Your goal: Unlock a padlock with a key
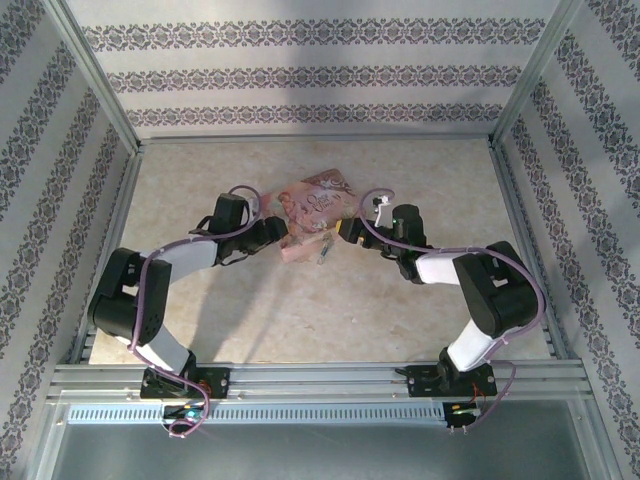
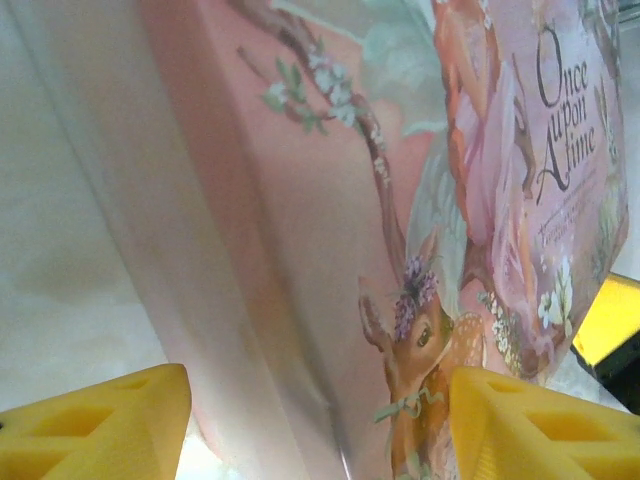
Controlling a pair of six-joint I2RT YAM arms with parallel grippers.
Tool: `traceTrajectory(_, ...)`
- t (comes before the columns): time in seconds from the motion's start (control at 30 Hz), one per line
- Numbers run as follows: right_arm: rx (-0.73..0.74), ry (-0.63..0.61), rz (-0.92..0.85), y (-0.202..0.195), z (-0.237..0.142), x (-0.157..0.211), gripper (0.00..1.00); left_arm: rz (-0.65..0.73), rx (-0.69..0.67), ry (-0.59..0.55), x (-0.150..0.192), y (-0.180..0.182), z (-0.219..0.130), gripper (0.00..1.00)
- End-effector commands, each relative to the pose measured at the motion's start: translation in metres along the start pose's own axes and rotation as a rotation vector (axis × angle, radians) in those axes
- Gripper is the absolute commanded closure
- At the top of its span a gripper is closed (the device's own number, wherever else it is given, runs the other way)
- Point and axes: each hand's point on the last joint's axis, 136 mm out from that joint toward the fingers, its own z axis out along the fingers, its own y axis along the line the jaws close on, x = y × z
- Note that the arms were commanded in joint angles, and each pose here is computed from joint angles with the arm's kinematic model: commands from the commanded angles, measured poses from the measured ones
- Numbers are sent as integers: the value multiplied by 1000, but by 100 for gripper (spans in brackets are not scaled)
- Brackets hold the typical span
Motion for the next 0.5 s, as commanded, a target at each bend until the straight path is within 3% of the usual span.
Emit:
traceTrajectory(0.0,-47,-1,-43,11,-3,-3,27,-64,-82,57,28,26,1,33)
traceTrajectory(0.23,-98,50,-39,20,-21,23,23,-76,-88,43,29,27,0,33)
traceTrajectory(0.47,-188,140,-41,25,-4,50,19,-80,-84,44,30,27,1,33)
